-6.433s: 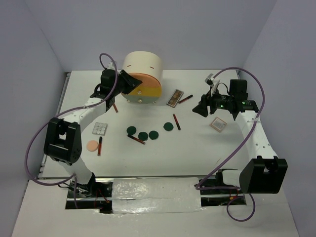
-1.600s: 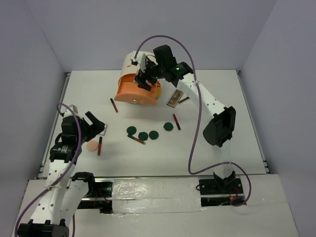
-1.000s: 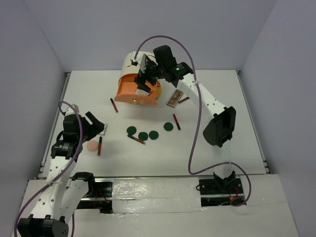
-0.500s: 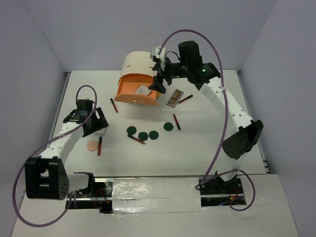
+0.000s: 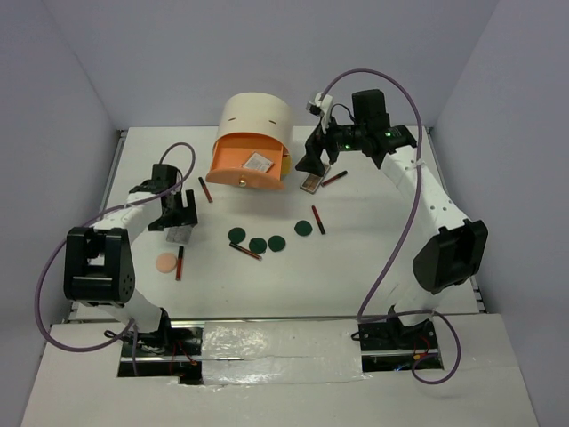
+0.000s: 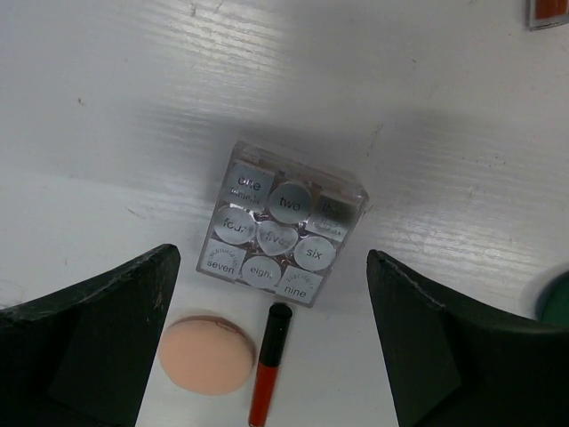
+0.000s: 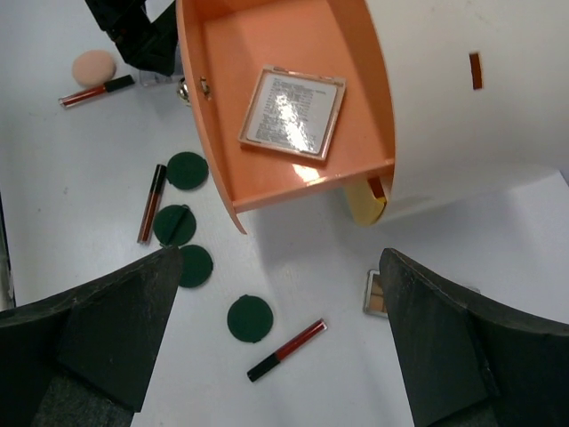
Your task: Organize the makeup
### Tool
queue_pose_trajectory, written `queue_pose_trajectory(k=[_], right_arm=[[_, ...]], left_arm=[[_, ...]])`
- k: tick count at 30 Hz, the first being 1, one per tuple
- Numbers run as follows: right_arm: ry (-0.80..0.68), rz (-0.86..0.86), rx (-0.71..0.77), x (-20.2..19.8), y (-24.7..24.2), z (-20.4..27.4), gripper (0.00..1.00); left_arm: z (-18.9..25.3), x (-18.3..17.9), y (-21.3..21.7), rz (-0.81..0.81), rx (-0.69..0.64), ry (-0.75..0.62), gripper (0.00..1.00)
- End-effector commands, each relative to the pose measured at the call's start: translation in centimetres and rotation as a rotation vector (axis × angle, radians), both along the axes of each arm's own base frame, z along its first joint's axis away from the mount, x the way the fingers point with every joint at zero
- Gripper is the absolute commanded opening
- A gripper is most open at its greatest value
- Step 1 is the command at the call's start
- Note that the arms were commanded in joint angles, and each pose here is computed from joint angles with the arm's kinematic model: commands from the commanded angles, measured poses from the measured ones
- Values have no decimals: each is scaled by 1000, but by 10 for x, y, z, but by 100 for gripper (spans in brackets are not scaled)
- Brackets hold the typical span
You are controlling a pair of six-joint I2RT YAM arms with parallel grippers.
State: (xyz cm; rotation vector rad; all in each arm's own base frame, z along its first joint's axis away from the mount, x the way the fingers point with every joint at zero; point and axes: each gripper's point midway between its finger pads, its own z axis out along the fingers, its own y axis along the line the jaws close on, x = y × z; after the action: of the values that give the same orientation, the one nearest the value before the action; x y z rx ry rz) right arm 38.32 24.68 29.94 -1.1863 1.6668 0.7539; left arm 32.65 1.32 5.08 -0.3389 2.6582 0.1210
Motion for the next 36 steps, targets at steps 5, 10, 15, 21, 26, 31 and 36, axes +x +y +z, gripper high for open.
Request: queue_pose_trajectory(k=[5, 10, 15, 21, 26, 31, 36], right_arm=[[-83, -7, 78, -11, -12, 39, 100], [-74, -14, 81, -11, -16, 37, 100], [-74, -17, 81, -12, -18, 37, 100], [-67, -21, 84, -15, -20, 35, 99], [-62, -32, 80, -16, -24, 32, 100], [-62, -49, 76, -17, -30, 30, 100], [-39, -71, 65, -19, -40, 21, 100]], left_arm=[[-3, 13, -2, -107, 5, 9, 99], [-22, 12, -5, -113, -17, 52, 99], [-33, 8, -5, -108, -16, 84, 99], [-40, 5, -1, -82, -1, 94, 91], [-35, 5, 0, -51, 3, 71, 55], [1, 10, -3, -24, -23, -50, 30], [79, 19, -19, -44, -104, -306, 25]])
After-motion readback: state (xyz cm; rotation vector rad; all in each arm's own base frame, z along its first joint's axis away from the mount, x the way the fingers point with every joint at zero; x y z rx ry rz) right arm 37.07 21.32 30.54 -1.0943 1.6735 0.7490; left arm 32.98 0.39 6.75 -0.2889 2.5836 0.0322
